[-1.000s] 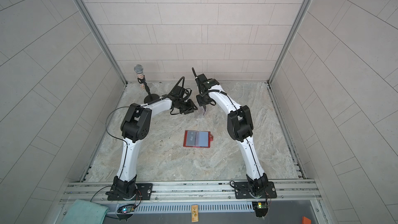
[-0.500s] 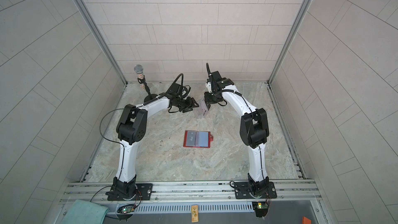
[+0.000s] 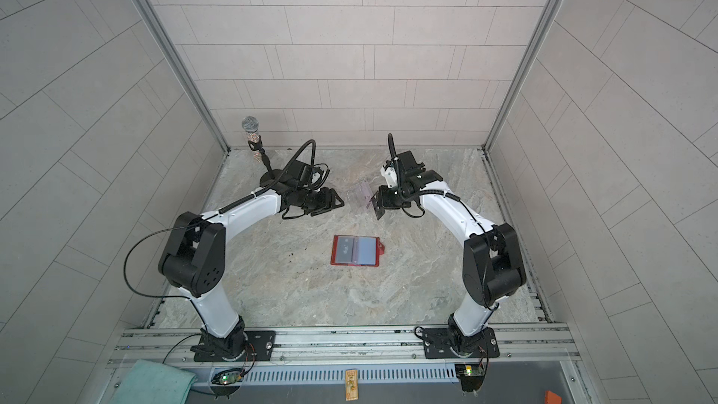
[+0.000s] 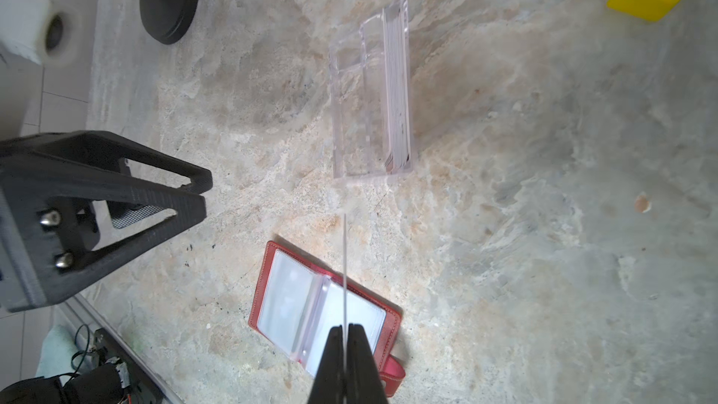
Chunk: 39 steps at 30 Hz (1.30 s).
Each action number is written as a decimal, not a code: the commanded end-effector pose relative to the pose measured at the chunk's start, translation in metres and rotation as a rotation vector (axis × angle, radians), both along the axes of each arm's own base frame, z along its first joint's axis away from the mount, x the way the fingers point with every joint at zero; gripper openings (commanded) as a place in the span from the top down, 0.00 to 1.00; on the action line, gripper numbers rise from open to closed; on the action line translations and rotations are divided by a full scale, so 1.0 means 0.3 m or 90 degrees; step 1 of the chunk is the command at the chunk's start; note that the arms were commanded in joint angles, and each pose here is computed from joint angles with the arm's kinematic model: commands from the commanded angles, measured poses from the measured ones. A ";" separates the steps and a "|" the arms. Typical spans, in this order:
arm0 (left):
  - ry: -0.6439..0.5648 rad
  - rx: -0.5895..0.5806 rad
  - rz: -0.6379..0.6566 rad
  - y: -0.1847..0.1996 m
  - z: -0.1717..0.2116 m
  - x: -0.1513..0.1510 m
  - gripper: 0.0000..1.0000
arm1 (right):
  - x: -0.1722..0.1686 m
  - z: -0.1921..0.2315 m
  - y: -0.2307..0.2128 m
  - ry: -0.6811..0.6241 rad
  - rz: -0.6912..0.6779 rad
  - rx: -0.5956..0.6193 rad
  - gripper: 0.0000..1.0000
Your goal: Put the credit cards into the card holder
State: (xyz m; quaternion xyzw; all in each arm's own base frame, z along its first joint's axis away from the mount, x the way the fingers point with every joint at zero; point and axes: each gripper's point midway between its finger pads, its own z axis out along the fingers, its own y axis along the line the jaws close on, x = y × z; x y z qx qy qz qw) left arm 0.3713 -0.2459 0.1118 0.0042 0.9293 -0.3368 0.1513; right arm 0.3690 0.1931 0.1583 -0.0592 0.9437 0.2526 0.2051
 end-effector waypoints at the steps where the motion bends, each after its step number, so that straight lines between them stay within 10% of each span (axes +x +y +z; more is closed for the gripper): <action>1: -0.011 0.032 -0.007 0.025 -0.029 -0.066 0.36 | -0.025 0.028 0.027 -0.026 -0.015 0.060 1.00; 39: 0.022 0.041 -0.051 -0.023 -0.255 -0.315 0.44 | -0.262 -0.264 0.164 0.043 -0.086 0.182 1.00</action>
